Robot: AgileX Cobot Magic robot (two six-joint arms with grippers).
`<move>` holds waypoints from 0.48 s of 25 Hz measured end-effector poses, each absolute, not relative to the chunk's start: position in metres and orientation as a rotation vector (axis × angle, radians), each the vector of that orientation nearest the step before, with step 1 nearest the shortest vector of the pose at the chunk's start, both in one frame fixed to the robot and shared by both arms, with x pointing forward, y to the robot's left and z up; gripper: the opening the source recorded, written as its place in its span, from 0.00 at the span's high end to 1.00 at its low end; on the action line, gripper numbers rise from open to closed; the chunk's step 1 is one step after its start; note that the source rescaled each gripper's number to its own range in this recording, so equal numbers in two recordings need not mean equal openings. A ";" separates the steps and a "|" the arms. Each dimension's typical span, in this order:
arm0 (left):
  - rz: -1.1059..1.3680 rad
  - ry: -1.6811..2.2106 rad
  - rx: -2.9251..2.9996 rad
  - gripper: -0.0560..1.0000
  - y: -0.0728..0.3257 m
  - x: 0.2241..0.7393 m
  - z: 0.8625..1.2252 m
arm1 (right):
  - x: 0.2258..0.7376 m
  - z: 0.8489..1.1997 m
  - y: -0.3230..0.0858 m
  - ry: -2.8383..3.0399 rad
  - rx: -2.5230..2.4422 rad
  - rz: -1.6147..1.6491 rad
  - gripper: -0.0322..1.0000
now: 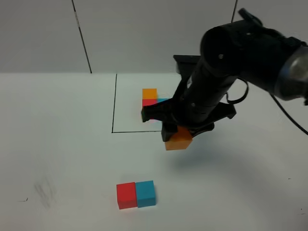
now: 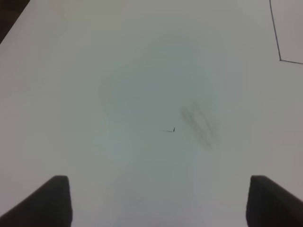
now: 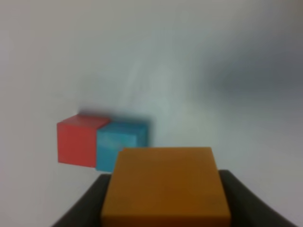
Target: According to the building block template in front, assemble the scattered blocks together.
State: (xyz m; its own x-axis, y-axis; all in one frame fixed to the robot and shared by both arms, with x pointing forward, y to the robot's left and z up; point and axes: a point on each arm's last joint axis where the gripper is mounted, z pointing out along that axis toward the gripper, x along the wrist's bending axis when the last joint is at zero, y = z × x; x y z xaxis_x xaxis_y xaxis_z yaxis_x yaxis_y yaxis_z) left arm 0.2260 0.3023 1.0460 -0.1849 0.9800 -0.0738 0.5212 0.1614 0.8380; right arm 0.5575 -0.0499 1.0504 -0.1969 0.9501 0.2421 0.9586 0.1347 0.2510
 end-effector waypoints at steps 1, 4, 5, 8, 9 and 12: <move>0.909 1.796 1.429 0.00 0.302 0.226 1.046 | 0.558 1.045 -0.041 -2.345 -1.990 -0.522 0.95; 0.909 1.796 1.429 0.00 0.302 0.226 1.046 | 0.560 1.033 -0.016 -2.357 -2.034 -0.477 0.95; 0.909 1.796 1.429 0.00 0.302 0.226 1.046 | 0.561 1.029 -0.009 -2.356 -2.052 -0.471 0.95; 0.909 1.796 1.429 0.00 0.302 0.226 1.046 | 0.566 1.017 0.005 -2.243 -2.175 -0.456 0.95; 0.909 1.796 1.429 0.00 0.302 0.226 1.046 | 0.568 1.013 0.008 -2.213 -2.201 -0.447 0.95; 0.909 1.796 1.429 0.00 0.302 0.226 1.046 | 0.569 1.005 0.013 -2.193 -2.226 -0.434 0.95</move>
State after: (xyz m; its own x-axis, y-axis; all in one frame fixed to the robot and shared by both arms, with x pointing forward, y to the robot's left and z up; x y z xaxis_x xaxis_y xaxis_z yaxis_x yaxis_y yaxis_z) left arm 0.2260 0.3023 1.0460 -0.1849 0.9800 -0.0738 0.5212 0.1614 0.8380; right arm 0.5691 0.0128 1.0048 -0.0043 0.9827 0.1854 0.9792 -0.0335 0.2003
